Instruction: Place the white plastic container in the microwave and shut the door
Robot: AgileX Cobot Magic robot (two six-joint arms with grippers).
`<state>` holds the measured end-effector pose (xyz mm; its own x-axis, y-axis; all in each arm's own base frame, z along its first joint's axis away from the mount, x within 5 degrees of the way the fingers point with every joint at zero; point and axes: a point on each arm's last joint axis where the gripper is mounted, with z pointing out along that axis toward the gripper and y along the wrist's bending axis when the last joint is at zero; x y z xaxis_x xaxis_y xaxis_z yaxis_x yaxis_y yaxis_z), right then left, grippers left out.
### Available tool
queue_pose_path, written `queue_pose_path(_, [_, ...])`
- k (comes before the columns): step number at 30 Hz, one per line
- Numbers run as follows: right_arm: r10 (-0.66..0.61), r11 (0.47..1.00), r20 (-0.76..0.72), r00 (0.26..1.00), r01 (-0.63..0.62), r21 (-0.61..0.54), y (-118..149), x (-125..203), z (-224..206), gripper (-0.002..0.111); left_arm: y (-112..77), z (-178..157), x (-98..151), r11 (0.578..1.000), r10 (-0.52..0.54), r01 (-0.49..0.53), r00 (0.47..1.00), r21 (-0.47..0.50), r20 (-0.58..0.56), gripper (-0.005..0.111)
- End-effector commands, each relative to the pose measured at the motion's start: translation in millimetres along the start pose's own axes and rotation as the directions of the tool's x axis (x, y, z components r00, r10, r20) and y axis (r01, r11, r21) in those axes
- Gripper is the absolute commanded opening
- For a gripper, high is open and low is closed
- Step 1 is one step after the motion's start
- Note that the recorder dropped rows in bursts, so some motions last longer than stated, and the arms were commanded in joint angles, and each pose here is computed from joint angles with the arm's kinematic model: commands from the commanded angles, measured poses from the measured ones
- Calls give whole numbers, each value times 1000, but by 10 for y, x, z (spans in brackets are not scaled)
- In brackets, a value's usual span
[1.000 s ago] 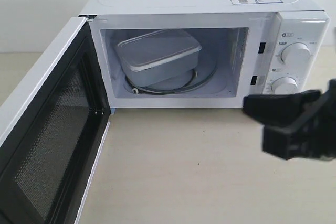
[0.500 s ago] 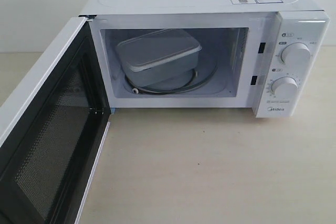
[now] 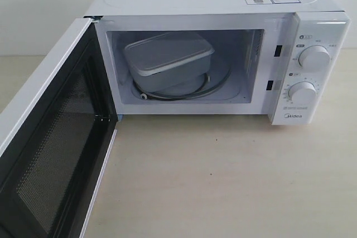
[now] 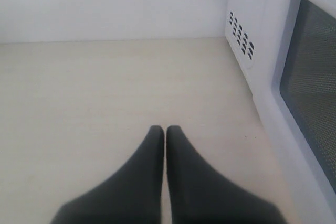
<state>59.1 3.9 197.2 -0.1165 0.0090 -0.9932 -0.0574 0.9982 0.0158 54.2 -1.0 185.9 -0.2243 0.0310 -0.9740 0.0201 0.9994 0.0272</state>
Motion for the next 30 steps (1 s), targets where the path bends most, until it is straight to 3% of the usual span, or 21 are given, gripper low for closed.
queue_pose_path(1, [-22, 1000, -149, 989, 22, 1, -2, 148, -11, 0, -3, 2, 8, 1000, -1, 1, 1000, 5, 3, 4])
queue_pose_path(24, [-16, 1000, -152, 988, 16, 2, -2, 151, -12, 0, -3, 2, 8, 1000, -1, 1, 1000, 5, 3, 4])
queue_pose_path(27, [-16, 1000, -152, 988, 16, 2, -2, 151, -12, 0, 28, 1, -6, 985, 172, -171, 985, -33, 13, 4])
queue_pose_path(30, [-16, 1000, -152, 988, 16, 2, -2, 151, -12, 0, 69, -1, -17, 910, 407, -406, 913, -81, -2, 4])
